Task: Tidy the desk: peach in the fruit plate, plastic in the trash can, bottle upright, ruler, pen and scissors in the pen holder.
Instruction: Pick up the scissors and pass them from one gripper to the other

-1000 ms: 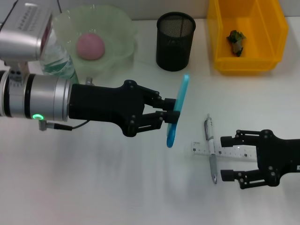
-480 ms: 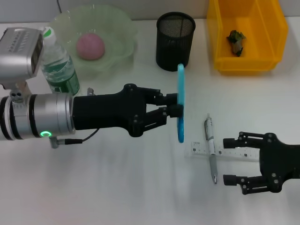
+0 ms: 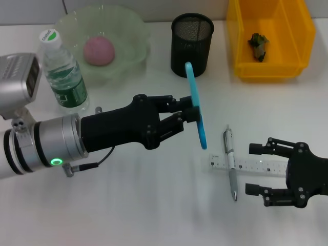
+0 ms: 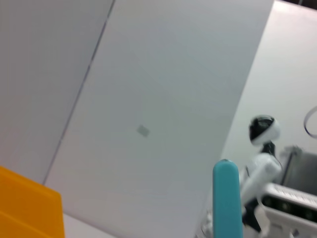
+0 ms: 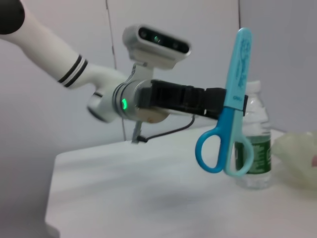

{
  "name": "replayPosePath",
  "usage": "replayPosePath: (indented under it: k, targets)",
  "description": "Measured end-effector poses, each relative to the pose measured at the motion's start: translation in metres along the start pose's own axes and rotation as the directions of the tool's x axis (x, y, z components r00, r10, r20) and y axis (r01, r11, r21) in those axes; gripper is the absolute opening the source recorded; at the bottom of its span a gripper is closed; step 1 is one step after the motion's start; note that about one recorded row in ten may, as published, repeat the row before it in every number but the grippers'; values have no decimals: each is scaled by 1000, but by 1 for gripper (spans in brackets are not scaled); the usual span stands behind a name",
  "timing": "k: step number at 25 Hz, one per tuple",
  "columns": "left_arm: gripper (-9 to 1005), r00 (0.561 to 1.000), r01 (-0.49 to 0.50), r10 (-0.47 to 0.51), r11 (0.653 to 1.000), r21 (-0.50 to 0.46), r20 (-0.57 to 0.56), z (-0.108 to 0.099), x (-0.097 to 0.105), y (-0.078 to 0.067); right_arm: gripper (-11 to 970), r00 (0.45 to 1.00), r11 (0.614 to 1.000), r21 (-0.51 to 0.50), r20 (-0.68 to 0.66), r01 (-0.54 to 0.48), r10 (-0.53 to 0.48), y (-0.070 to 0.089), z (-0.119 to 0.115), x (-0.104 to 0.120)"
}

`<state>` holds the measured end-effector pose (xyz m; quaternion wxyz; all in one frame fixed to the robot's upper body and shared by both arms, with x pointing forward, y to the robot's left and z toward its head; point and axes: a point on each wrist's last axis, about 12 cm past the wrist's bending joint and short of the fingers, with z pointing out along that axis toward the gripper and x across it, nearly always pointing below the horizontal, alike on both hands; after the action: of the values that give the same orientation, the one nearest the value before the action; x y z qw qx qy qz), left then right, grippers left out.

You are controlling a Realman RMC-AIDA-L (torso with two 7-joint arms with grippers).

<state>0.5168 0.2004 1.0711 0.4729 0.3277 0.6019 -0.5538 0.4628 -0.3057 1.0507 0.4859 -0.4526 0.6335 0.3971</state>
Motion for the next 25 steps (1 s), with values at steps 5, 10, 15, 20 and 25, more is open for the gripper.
replayPosePath:
  k: [5, 10, 15, 20, 25]
  targets:
    - [257, 998, 30, -27, 998, -47, 63, -2, 10, -4, 829, 999, 999, 44, 41, 18, -19, 4, 3, 5]
    - [258, 991, 79, -71, 995, -67, 116, -5, 15, -8, 828, 996, 994, 98, 73, 43, -50, 10, 9, 11]
    - [260, 976, 124, -109, 990, -73, 189, -6, 15, -11, 829, 990, 983, 169, 113, 70, -90, 17, 16, 17]
    - [261, 956, 178, -149, 979, -99, 252, -7, 18, -13, 828, 980, 970, 232, 165, 69, -109, 20, 23, 20]
    - [263, 930, 247, -203, 962, -114, 307, -7, 18, -12, 829, 964, 947, 310, 217, 82, -154, 24, 31, 21]
